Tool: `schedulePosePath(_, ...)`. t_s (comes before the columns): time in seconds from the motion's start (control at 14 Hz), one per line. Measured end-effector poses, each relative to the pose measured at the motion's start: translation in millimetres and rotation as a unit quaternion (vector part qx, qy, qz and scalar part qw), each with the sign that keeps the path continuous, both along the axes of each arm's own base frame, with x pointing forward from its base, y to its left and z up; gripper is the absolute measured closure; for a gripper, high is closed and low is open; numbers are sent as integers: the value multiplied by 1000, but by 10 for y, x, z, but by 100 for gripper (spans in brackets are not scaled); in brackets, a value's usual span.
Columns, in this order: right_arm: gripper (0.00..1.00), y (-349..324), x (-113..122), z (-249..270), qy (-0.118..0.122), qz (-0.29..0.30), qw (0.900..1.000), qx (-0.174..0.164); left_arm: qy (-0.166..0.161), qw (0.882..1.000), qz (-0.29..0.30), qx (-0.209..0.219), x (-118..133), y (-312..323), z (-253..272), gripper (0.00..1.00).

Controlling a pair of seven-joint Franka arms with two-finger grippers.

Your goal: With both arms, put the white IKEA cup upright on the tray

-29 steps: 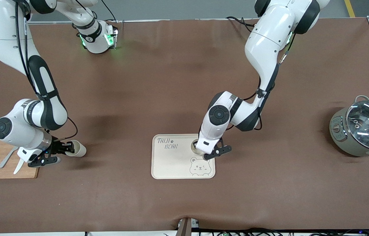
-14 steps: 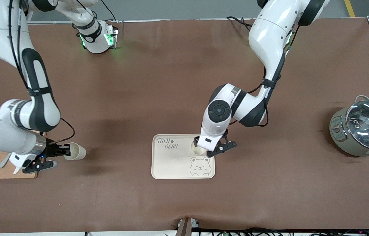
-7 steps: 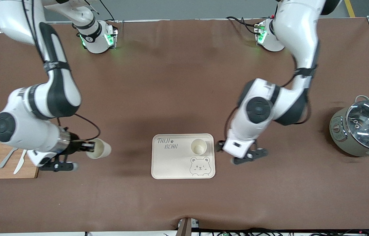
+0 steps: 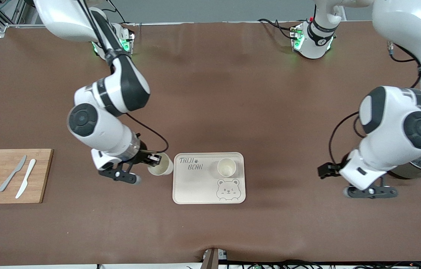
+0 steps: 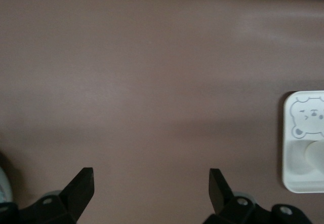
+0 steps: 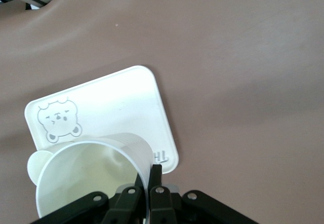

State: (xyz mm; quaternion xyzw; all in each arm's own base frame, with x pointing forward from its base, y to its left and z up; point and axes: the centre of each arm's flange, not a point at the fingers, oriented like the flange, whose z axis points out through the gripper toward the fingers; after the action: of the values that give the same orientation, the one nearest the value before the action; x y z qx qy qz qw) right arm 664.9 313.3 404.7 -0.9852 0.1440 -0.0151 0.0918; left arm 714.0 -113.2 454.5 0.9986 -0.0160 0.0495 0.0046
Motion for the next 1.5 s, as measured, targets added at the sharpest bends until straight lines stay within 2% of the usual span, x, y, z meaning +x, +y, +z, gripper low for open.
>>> schedulePosePath(0.21,96,334,-38,-297,-14,-17,1000,5,-17,1000,-9,2,-29,471,350,0)
schedulePosePath(0.43,96,469,-13,-629,-27,-16,999,4,12,999,-44,8,-274,802,694,0)
schedulePosePath(0.57,96,503,17,-881,-35,-16,999,1,17,999,-47,-3,-448,902,844,0)
schedulePosePath(0.79,96,538,15,-1238,-32,-13,999,-9,21,998,-53,-11,-664,834,1006,0)
schedulePosePath(1.14,96,584,6,-1550,-36,-11,999,-13,28,997,-72,-14,-1111,638,1198,0)
schedulePosePath(1.43,96,604,-3,-1753,-40,-10,999,-15,5,997,-80,-14,-1173,555,1441,0)
schedulePosePath(1.5,96,637,-24,-1784,-39,-7,999,-16,9,996,-84,-14,-1197,548,1478,0)
